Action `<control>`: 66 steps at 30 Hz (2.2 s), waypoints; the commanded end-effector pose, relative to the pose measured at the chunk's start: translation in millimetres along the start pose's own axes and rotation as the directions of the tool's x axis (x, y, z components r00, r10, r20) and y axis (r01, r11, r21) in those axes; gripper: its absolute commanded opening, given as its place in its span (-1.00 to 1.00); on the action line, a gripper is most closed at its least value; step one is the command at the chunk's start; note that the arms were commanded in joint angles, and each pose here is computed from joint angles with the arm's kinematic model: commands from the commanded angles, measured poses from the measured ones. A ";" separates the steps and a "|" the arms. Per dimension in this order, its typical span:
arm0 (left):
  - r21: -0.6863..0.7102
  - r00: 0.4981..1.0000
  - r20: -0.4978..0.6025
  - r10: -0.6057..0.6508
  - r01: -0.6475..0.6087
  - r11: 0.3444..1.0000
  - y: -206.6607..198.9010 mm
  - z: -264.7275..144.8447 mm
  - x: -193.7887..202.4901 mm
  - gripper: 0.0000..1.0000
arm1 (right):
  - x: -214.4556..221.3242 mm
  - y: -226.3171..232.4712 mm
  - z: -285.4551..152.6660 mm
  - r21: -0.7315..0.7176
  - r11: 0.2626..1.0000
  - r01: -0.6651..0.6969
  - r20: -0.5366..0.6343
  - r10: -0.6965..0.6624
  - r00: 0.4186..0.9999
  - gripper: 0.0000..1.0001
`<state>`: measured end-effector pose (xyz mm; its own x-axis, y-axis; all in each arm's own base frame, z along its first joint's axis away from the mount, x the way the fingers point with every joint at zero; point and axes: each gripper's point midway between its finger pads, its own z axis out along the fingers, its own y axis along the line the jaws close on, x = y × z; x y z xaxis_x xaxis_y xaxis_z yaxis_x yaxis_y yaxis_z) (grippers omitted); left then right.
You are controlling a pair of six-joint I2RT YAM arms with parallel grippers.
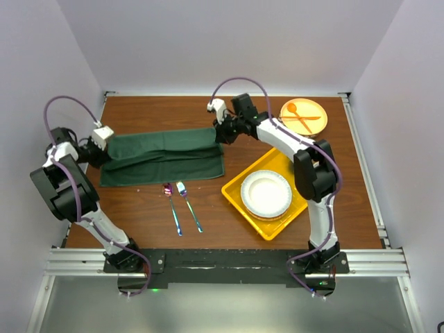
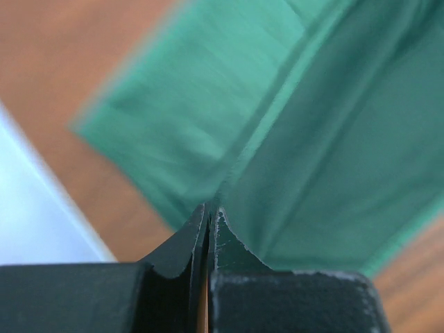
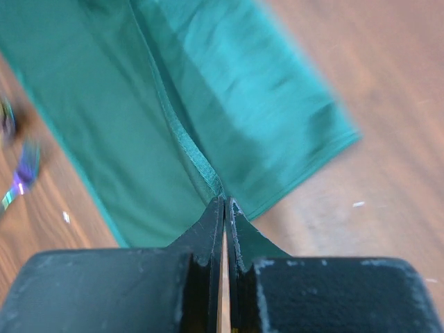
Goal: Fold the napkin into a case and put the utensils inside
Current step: Fold and flatten the napkin at the center of the board.
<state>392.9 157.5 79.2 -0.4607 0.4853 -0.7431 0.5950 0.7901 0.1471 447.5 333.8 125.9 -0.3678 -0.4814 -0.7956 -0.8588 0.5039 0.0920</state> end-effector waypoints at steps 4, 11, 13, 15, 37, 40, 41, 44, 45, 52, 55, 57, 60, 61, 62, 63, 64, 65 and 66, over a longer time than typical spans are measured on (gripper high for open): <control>0.095 0.997 -0.043 0.071 -0.066 0.993 -44.4 2.8 35.2 -1.00 | 38.7 16.7 1.5 -0.053 0.986 0.157 -0.105 -0.162 0.981 -1.00; 0.098 0.993 -0.077 0.090 -0.082 0.992 -48.8 0.2 51.1 -0.99 | 61.9 21.4 3.6 -0.074 0.980 0.185 -0.162 -0.195 0.967 -1.00; 0.086 0.994 -0.072 0.087 -0.081 0.993 -44.1 -4.5 51.6 -1.00 | 62.9 22.2 1.8 -0.074 0.978 0.193 -0.166 -0.203 0.965 -1.00; 0.086 0.994 -0.066 0.082 -0.076 0.993 -42.6 -8.6 51.8 -1.00 | 66.5 23.8 -0.2 -0.083 0.978 0.189 -0.174 -0.201 0.964 -1.00; 0.102 0.999 0.016 0.049 -0.051 0.993 -43.4 -60.4 19.5 -0.14 | 41.7 63.9 -24.1 -0.192 0.979 0.069 -0.198 -0.108 0.974 0.00; 0.085 0.999 -0.001 -0.051 0.051 0.995 -39.0 -53.5 20.1 -0.10 | 40.9 56.8 -14.0 -0.153 0.988 0.020 -0.209 -0.052 0.977 -0.01; 0.074 0.997 -0.031 -0.075 0.077 0.994 -37.2 -51.1 24.8 -0.10 | 37.9 54.6 -13.3 -0.145 0.989 0.016 -0.212 -0.046 0.976 -0.01; 0.011 0.982 -0.067 -0.179 0.180 0.984 -31.1 -43.2 31.6 -0.10 | 48.8 48.1 -4.2 -0.115 0.993 -0.029 -0.262 -0.002 0.965 -0.05; -0.024 0.972 -0.086 -0.217 0.216 0.976 -29.3 -41.3 36.1 -0.09 | 56.0 46.1 1.2 -0.106 0.994 -0.040 -0.283 0.008 0.959 -0.08; -0.178 0.918 -0.210 -0.335 0.301 0.937 -30.6 -32.3 54.5 -0.17 | 59.5 52.2 -3.5 -0.109 0.991 -0.075 -0.309 0.038 0.950 -0.17; -0.241 0.891 -0.237 -0.387 0.332 0.912 -33.3 -39.6 62.9 -0.19 | 63.3 56.9 -7.6 -0.116 0.989 -0.092 -0.317 0.051 0.947 -0.15; -0.290 0.874 -0.257 -0.413 0.338 0.895 -35.0 -46.0 69.8 -0.19 | 61.6 58.6 -10.1 -0.115 0.989 -0.091 -0.313 0.051 0.948 -0.13; -0.327 0.855 -0.272 -0.441 0.349 0.878 -37.2 -50.0 76.8 -0.19 | 63.0 58.4 -10.2 -0.107 0.991 -0.086 -0.319 0.047 0.947 -0.09; -0.329 0.853 -0.271 -0.445 0.353 0.876 -37.6 -50.2 76.9 -0.19 | 63.8 56.6 -10.7 -0.102 0.991 -0.081 -0.321 0.044 0.946 -0.08; -0.328 0.850 -0.275 -0.449 0.357 0.875 -38.8 -49.6 78.4 -0.19 | 65.7 57.1 -10.8 -0.104 0.992 -0.077 -0.328 0.039 0.944 -0.05; -0.332 0.848 -0.273 -0.454 0.360 0.872 -38.2 -49.1 78.4 -0.19 | 66.9 56.1 -11.5 -0.102 0.992 -0.075 -0.332 0.037 0.942 -0.04; -0.335 0.846 -0.272 -0.460 0.365 0.869 -37.4 -48.5 78.7 -0.19 | 67.6 55.8 -11.9 -0.103 0.992 -0.069 -0.335 0.031 0.942 -0.02; -0.329 0.843 -0.275 -0.463 0.370 0.869 -38.8 -46.7 80.4 -0.19 | 67.3 56.2 -11.9 -0.104 0.992 -0.065 -0.335 0.026 0.942 0.02; -0.325 0.841 -0.275 -0.466 0.375 0.868 -39.5 -46.0 80.5 -0.19 | 67.1 55.7 -12.5 -0.103 0.993 -0.061 -0.336 0.023 0.942 0.03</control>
<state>298.1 175.9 37.9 -0.8493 0.1773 -0.4972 0.1814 0.9826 0.0405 371.5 321.9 58.6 -0.5182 -0.6834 -0.5142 -0.8523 0.4626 0.2441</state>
